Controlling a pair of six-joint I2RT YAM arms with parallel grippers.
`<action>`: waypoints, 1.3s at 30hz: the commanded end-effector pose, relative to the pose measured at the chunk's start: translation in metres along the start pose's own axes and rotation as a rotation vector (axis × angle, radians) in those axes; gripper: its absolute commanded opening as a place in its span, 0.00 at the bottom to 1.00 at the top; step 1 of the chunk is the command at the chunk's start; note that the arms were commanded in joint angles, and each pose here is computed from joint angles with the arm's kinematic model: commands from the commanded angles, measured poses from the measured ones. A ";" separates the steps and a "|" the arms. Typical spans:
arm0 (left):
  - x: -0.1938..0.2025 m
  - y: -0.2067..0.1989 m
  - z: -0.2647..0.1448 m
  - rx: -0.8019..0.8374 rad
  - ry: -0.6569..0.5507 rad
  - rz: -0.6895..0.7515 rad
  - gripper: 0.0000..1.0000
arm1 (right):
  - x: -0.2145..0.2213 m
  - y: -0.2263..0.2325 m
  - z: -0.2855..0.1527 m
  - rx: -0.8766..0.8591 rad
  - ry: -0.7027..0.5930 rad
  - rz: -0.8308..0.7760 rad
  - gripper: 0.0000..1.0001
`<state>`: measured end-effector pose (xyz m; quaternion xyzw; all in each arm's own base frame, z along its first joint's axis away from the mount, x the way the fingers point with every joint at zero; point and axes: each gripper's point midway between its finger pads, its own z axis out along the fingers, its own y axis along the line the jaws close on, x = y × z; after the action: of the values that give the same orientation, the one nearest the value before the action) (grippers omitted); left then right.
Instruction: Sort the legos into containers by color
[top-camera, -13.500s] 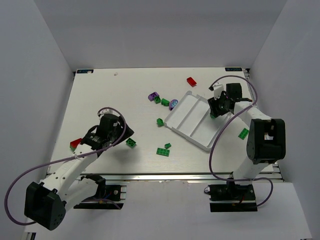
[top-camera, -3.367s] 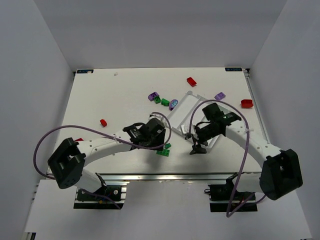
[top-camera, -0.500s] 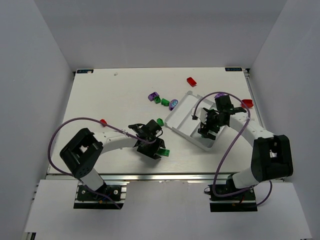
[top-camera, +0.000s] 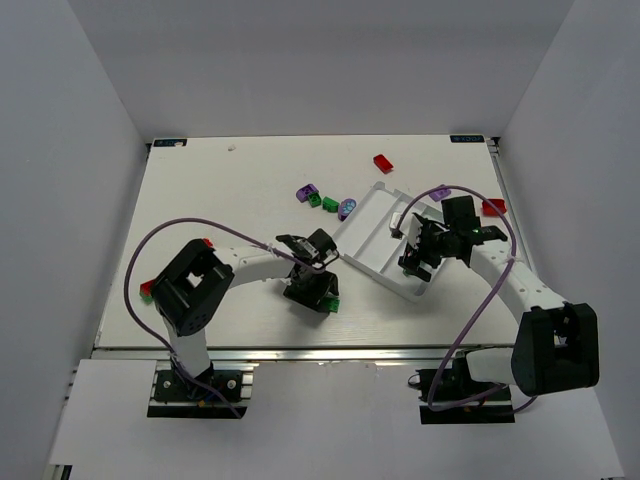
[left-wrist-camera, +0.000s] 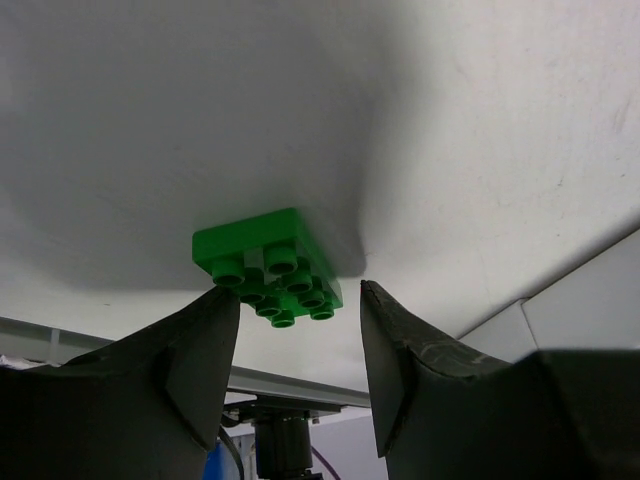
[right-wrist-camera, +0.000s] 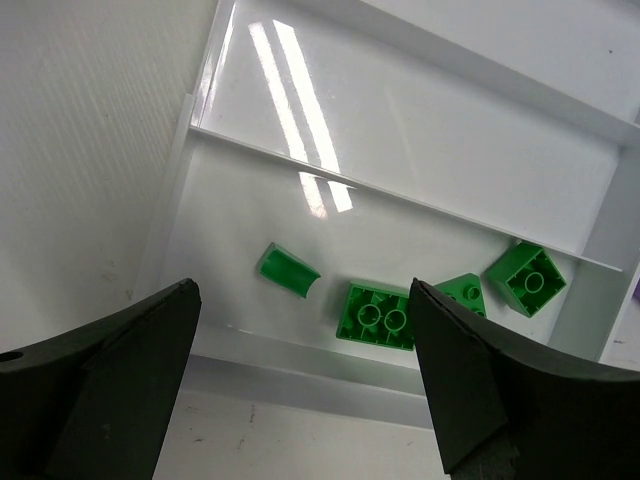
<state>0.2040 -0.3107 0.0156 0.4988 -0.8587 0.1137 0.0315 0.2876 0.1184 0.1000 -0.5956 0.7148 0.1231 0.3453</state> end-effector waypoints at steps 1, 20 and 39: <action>-0.006 0.008 0.004 -0.072 -0.012 0.025 0.61 | -0.006 0.001 -0.002 0.004 -0.047 0.015 0.90; -0.014 -0.012 -0.024 -0.062 -0.073 0.224 0.10 | -0.028 -0.016 -0.016 0.035 -0.132 0.059 0.89; 0.075 -0.142 -0.113 0.613 -0.033 1.115 0.00 | -0.063 -0.141 -0.086 0.454 -0.325 0.400 0.89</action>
<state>0.2784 -0.3875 0.1217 0.0674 -0.9532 0.2575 -0.1434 0.3616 0.0946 0.1984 -0.4034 0.7561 0.1467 0.4939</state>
